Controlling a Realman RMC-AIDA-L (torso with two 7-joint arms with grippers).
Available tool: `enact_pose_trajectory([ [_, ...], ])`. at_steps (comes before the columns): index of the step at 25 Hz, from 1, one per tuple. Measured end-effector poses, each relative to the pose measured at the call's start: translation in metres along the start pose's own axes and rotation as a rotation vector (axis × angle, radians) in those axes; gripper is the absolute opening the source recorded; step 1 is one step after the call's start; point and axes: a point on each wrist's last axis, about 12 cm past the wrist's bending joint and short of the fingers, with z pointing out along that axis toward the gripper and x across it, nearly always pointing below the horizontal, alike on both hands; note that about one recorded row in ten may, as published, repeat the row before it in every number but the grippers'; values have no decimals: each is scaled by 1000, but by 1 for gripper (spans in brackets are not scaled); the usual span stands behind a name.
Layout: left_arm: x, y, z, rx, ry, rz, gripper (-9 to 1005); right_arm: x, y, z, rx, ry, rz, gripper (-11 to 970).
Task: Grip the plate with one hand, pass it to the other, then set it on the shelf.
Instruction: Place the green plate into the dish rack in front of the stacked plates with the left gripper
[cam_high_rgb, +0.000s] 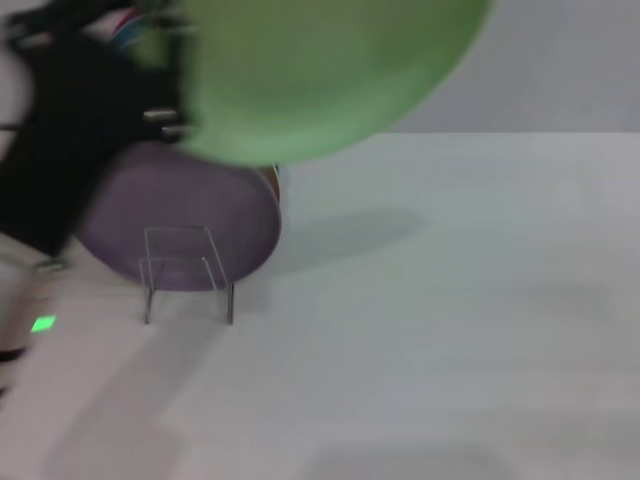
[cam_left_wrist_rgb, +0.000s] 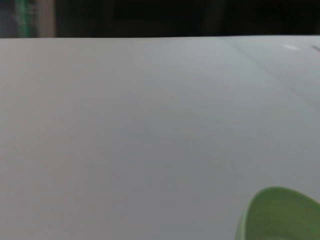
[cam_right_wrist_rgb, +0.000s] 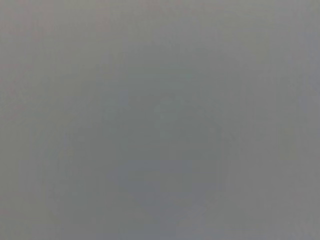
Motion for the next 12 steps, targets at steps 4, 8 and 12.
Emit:
enact_pose_trajectory([
  [4,25,25,-27,-14,-25,-37,67,1,1,2,-9,4,2,618],
  [8,46,42,-43,68,-8,9,67,2,2,6,-23,12,4,618],
  [12,55,51,-47,127,35,44,66,6,4,9,-41,27,13,617],
])
